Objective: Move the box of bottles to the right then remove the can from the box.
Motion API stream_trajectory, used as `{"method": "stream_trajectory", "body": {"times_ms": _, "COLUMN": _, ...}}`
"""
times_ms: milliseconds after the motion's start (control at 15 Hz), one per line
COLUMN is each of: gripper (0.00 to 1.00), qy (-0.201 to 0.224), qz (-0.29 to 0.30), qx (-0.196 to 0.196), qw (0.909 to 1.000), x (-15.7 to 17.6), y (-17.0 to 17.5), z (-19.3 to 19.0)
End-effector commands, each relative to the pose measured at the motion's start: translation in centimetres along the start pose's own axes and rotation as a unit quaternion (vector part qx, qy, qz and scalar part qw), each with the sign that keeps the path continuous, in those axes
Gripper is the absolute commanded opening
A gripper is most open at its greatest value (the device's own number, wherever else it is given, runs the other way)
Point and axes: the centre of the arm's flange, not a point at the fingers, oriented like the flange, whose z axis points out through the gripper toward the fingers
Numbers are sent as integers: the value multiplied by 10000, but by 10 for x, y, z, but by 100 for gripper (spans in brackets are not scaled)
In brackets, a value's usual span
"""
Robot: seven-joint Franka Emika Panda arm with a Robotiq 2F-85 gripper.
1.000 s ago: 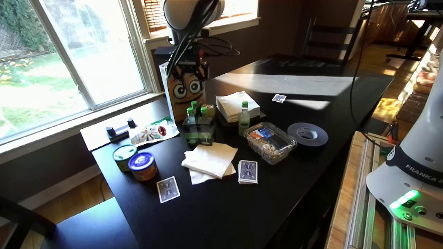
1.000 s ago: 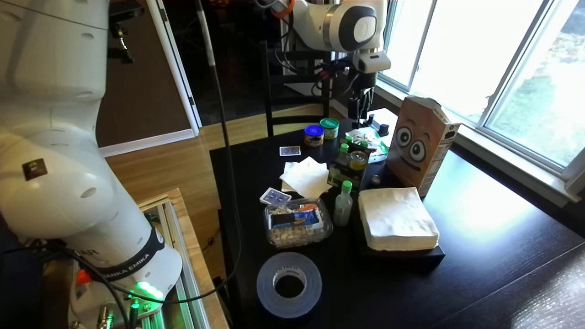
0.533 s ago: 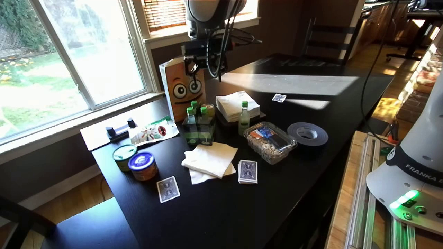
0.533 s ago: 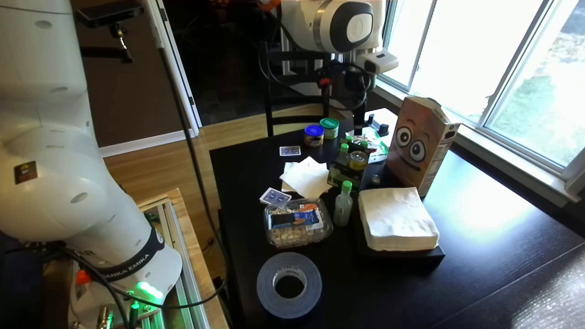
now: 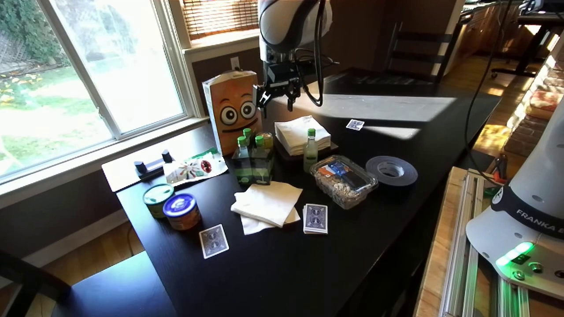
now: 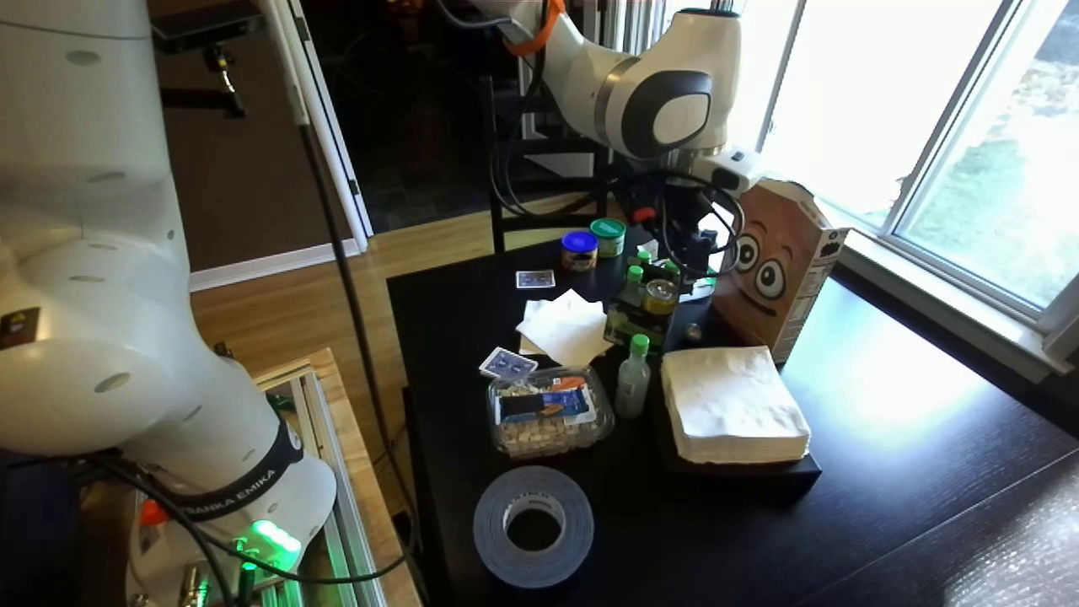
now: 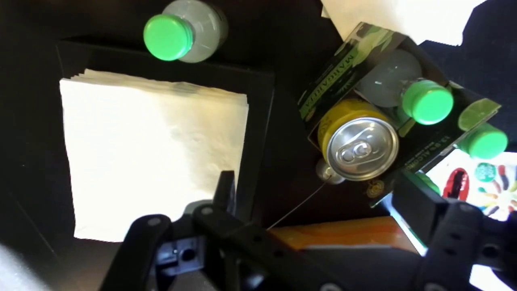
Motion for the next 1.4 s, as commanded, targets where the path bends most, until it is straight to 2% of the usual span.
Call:
{"method": "stream_trajectory", "body": {"times_ms": 0, "gripper": 100, "qy": -160, "qz": -846, "qx": 378, "qw": 9956, "x": -4, "y": -7, "z": 5}}
{"method": "stream_trajectory", "body": {"times_ms": 133, "gripper": 100, "qy": -145, "qz": -1376, "qx": 575, "qw": 9887, "x": -8, "y": -15, "z": 9}}
{"method": "stream_trajectory", "body": {"times_ms": 267, "gripper": 100, "qy": -188, "qz": -1928, "qx": 605, "qw": 9792, "x": -4, "y": -25, "z": 22}}
{"method": "stream_trajectory", "body": {"times_ms": 400, "gripper": 100, "qy": -254, "qz": -2006, "qx": 508, "qw": 9780, "x": -2, "y": -28, "z": 32}}
{"method": "stream_trajectory", "body": {"times_ms": 533, "gripper": 100, "qy": -275, "qz": -1918, "qx": 328, "qw": 9805, "x": 3, "y": -28, "z": 44}}
{"method": "stream_trajectory", "body": {"times_ms": 800, "gripper": 100, "qy": -304, "qz": -1638, "qx": 413, "qw": 9852, "x": 10, "y": -34, "z": 51}}
{"method": "stream_trajectory", "body": {"times_ms": 1000, "gripper": 100, "qy": -205, "qz": -1543, "qx": 477, "qw": 9867, "x": 16, "y": -36, "z": 42}}
{"method": "stream_trajectory", "body": {"times_ms": 1333, "gripper": 100, "qy": -207, "qz": -1436, "qx": 369, "qw": 9887, "x": 29, "y": -39, "z": 47}}
